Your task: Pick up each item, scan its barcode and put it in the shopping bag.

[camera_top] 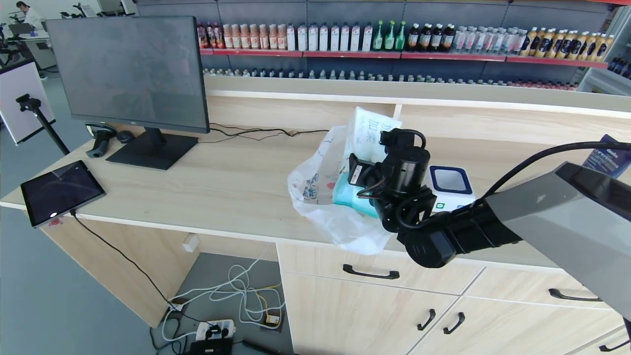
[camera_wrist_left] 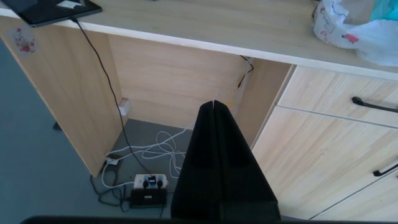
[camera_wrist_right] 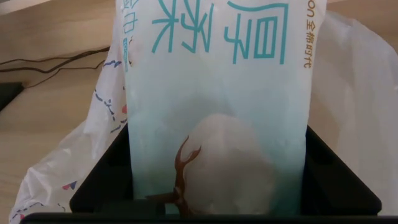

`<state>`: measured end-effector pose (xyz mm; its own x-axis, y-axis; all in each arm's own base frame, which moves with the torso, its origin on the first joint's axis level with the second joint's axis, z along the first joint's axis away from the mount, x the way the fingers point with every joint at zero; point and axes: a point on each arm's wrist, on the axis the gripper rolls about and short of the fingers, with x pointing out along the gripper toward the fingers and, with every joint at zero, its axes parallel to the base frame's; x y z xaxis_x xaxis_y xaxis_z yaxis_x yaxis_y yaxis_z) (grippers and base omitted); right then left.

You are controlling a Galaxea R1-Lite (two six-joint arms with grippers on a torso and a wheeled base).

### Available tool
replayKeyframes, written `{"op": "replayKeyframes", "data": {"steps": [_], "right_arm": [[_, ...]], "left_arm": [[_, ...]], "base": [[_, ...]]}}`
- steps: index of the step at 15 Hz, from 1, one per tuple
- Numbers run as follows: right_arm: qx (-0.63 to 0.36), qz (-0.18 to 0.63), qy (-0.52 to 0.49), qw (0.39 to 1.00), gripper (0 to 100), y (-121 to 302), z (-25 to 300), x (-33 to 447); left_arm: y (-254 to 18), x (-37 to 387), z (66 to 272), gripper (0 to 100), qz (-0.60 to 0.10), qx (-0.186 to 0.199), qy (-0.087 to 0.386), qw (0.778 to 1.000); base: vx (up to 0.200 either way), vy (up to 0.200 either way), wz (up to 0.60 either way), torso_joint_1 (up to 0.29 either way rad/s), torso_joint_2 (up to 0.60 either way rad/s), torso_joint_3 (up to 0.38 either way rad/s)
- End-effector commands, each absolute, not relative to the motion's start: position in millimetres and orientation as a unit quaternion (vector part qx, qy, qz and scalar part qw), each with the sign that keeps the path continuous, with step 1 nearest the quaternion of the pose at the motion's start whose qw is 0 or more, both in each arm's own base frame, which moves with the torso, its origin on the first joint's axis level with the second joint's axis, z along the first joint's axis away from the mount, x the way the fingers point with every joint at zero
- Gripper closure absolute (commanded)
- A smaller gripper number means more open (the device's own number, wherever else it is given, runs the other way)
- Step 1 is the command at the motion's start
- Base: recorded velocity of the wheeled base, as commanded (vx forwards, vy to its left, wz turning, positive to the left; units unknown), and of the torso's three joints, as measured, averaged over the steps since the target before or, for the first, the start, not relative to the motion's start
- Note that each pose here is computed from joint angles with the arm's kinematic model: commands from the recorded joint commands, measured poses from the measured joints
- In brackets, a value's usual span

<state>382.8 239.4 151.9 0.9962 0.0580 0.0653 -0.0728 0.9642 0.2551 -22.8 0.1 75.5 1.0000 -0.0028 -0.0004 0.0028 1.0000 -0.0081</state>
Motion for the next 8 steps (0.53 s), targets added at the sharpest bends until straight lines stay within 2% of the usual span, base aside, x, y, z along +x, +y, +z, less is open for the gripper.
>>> {"op": "replayKeyframes", "data": {"steps": [1,8], "right_arm": [[0.122,0.042,-0.015,0.991,100,248,142,378],[0.085,0.064,0.052,0.993,100,253,122,378]], "left_arm": [[0,-23,75,100,-0.002,-0.004,0.000,1.000],[0,-23,75,100,-0.002,-0.005,0.000,1.000]], "base": [[0.000,0.000,0.00,0.000,0.00,0.000],[0.000,0.000,0.00,0.000,0.00,0.000]]}}
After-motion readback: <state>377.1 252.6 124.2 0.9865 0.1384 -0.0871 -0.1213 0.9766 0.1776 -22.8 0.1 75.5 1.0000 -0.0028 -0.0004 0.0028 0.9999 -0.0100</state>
